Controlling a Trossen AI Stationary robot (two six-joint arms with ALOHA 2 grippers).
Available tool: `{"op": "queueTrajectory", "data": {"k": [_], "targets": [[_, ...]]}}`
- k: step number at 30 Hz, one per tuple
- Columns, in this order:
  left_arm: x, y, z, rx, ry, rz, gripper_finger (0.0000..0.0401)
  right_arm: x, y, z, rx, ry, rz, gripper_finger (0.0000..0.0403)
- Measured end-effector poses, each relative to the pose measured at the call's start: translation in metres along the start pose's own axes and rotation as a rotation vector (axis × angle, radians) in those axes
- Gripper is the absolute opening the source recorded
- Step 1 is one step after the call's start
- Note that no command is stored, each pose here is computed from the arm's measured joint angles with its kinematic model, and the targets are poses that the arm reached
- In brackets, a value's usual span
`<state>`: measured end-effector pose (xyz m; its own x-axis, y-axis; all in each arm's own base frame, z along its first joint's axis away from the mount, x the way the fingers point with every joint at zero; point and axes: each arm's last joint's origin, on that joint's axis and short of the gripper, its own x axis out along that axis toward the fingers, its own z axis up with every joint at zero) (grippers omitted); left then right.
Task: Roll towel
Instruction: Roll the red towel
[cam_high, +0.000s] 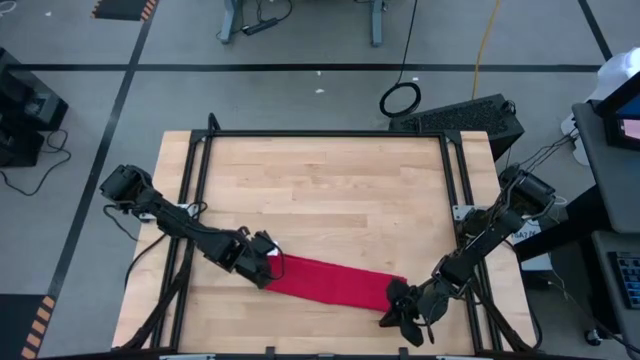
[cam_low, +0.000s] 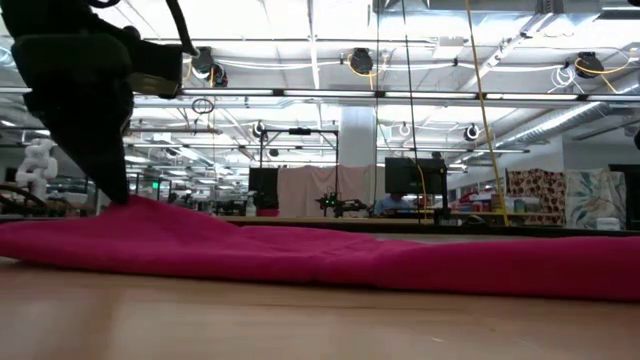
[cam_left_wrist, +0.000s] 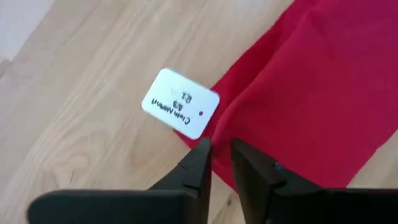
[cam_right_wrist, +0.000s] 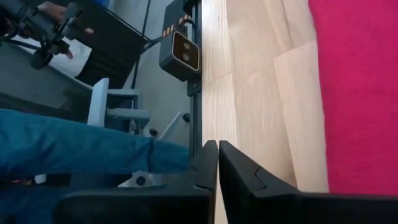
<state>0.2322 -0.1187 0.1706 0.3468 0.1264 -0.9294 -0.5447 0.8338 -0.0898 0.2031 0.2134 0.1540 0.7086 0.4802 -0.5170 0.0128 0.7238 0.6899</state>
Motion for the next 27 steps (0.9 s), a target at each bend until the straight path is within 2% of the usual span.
{"op": "queueTrajectory", "data": {"k": [5, 8, 14, 18, 22, 24, 27], "targets": [[-0.001, 0.009, -0.006, -0.164, 0.065, 0.089, 0.0094, 0.0, 0.0, 0.0, -0.013, -0.003, -0.003, 0.0001], [-0.003, 0.007, -0.011, -0.253, 0.076, 0.094, 0.0098, 0.0, -0.001, 0.001, -0.046, -0.007, -0.007, 0.0001], [-0.014, -0.015, -0.016, -0.299, 0.038, -0.127, 0.0097, 0.0, -0.002, 0.001, -0.087, -0.008, -0.016, 0.0001], [-0.019, -0.027, -0.021, -0.261, -0.068, -0.201, 0.0086, 0.0, -0.002, 0.002, -0.101, -0.017, -0.022, 0.0001], [-0.018, -0.02, -0.025, -0.188, -0.12, -0.096, 0.0067, 0.0, -0.004, 0.003, -0.171, -0.078, -0.08, 0.0001], [-0.017, -0.013, -0.025, -0.174, -0.146, -0.02, 0.0055, 0.0, -0.006, 0.005, -0.229, -0.14, -0.137, 0.0001], [-0.015, -0.009, -0.022, -0.165, -0.178, 0.022, 0.004, -0.001, -0.009, 0.008, -0.309, -0.235, -0.236, 0.0001]]}}
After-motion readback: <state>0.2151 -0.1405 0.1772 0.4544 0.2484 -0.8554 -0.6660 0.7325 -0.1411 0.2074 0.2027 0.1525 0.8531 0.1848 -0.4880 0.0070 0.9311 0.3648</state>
